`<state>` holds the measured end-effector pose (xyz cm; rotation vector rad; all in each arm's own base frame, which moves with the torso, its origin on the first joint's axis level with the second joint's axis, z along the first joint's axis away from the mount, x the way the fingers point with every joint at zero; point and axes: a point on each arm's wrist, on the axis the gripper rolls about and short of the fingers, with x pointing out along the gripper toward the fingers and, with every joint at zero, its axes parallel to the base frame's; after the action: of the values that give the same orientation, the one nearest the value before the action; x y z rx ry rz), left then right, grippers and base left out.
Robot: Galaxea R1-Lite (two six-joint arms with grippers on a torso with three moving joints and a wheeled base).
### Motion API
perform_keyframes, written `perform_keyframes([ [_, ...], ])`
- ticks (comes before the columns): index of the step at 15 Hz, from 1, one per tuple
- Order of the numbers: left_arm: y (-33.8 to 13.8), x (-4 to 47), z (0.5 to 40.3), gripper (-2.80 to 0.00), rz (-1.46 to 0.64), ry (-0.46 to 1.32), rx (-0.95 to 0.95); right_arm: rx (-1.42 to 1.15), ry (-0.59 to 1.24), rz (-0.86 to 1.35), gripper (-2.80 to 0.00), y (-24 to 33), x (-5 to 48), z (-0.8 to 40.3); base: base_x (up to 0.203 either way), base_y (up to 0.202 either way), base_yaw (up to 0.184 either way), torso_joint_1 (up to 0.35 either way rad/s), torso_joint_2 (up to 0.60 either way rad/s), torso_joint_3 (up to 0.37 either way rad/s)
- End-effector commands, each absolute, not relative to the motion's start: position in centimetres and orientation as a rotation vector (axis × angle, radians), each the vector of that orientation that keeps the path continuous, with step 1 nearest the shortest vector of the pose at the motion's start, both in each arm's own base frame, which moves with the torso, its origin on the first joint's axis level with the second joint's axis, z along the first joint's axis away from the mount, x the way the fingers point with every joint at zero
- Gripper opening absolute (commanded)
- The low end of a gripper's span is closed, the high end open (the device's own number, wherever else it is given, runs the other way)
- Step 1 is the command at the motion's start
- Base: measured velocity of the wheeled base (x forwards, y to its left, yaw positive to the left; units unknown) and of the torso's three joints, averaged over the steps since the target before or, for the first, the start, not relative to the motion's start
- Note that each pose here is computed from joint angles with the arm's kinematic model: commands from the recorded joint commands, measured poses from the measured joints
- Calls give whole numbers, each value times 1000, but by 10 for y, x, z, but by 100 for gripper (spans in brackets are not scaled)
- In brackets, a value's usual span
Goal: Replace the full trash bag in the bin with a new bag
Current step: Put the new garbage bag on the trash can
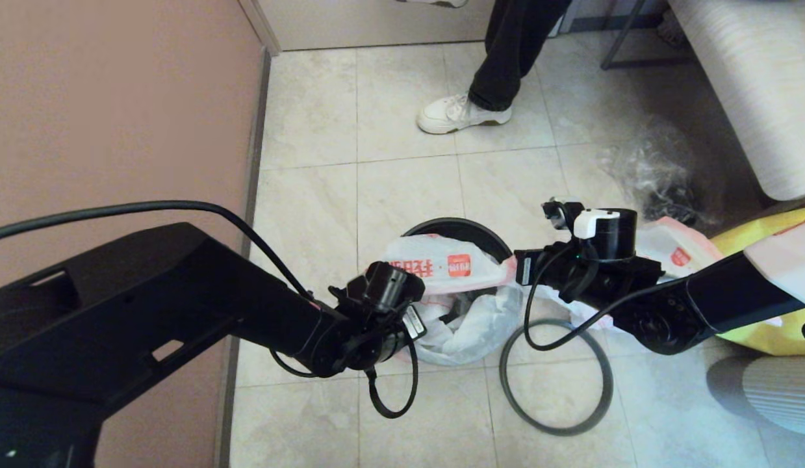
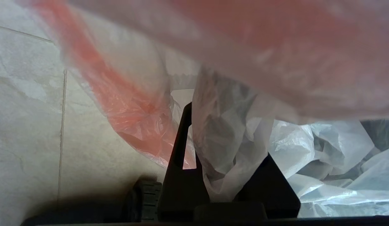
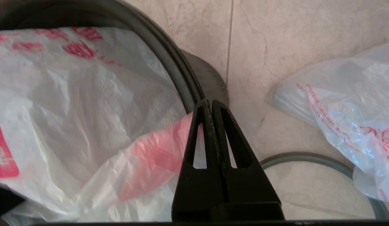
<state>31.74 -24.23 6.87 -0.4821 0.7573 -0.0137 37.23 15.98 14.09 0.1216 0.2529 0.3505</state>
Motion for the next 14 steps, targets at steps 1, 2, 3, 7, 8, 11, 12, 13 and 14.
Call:
perform_keyframes([
  [1, -243, 317, 68, -280, -12, 758, -486, 126, 238, 354, -280, 160, 372, 146, 0, 0, 0, 0, 0, 0],
  [2, -242, 318, 68, -280, -10, 757, -488, 132, 226, 355, -280, 159, 367, 152, 0, 0, 0, 0, 0, 0],
  [3, -242, 319, 68, -280, -9, 755, -489, 151, 226, 354, -280, 156, 360, 158, 0, 0, 0, 0, 0, 0],
  [7, -241, 320, 69, -280, -6, 752, -493, 156, 324, 355, -280, 139, 308, 155, 0, 0, 0, 0, 0, 0],
  [8, -240, 322, 69, -280, -4, 748, -496, 160, 311, 364, -280, 136, 296, 163, 0, 0, 0, 0, 0, 0],
  [11, -240, 323, 70, -280, -1, 745, -500, 139, 358, 441, -280, 142, 252, 169, 0, 0, 0, 0, 0, 0],
  [12, -240, 324, 69, -280, 0, 747, -499, 118, 415, 469, -280, 149, 245, 161, 0, 0, 0, 0, 0, 0],
  [13, -240, 324, 69, -280, -1, 745, -500, 106, 455, 483, -280, 154, 247, 151, 0, 0, 0, 0, 0, 0],
  [14, -239, 324, 70, -280, -1, 744, -501, 95, 497, 499, -280, 158, 251, 139, 0, 0, 0, 0, 0, 0],
])
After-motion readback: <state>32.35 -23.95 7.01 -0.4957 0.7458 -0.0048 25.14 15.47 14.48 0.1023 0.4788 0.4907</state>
